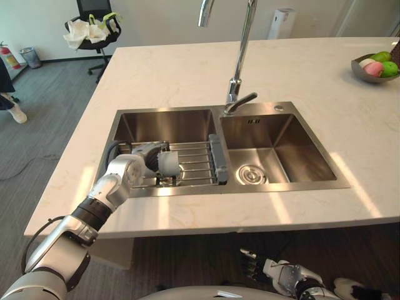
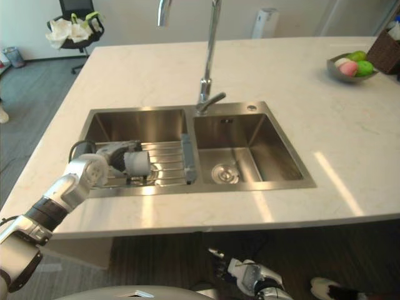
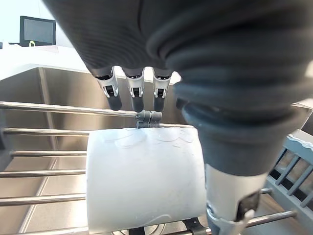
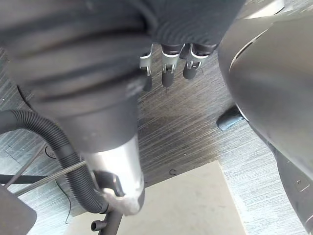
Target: Walk over to the sink, pick up the cup, carry it to the dishwasher, place the cup inside the dishwasher, then close the dishwasher door
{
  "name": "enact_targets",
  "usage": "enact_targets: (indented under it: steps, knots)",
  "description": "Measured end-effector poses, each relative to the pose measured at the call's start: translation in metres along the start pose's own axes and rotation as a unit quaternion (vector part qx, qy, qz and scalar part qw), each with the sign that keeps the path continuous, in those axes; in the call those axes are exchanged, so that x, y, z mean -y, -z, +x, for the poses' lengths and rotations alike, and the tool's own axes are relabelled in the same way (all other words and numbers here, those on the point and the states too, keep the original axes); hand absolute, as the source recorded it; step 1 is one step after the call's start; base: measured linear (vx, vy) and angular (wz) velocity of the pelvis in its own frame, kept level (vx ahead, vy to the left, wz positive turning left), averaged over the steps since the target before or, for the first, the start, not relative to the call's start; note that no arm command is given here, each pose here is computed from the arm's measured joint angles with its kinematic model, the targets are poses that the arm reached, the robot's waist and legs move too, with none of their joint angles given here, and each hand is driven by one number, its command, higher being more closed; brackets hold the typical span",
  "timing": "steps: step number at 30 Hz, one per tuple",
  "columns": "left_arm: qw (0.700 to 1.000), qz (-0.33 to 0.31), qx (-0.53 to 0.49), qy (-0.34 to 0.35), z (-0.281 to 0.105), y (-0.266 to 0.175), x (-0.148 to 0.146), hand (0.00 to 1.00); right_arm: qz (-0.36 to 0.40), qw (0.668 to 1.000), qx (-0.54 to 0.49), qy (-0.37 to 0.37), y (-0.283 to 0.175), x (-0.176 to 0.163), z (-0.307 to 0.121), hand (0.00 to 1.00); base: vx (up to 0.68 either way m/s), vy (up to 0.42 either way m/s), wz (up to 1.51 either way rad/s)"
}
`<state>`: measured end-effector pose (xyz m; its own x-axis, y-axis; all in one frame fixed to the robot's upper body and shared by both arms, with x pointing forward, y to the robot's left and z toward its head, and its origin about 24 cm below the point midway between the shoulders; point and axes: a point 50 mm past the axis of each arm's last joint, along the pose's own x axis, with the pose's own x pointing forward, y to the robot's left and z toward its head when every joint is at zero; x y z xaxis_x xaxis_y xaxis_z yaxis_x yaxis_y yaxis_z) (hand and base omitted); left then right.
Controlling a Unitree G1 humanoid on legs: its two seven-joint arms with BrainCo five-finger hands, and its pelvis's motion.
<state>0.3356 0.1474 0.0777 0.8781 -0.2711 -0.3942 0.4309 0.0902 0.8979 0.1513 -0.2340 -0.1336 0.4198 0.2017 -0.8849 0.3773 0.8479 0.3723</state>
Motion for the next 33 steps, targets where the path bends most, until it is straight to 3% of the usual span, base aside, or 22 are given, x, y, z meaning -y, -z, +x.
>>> enact_targets:
  steps: [29, 30, 33]
  knots:
    - [0.998, -0.016, -0.066, 0.021, 0.009, 0.024, 0.039, 0.0, 0.024, 0.999, -0.002, 0.026, 0.021, -0.003, 0.006, 0.0, 0.0, -0.003, -0.04]
    - [0.997, -0.021, -0.07, 0.02, 0.009, 0.026, 0.039, 1.0, 0.024, 0.999, -0.004, 0.028, 0.023, -0.002, 0.006, 0.0, 0.0, 0.0, 0.0]
    - [0.996, -0.025, -0.081, 0.023, 0.01, 0.03, 0.042, 1.0, 0.025, 0.999, -0.008, 0.029, 0.026, -0.001, 0.006, 0.0, -0.01, -0.009, -0.02]
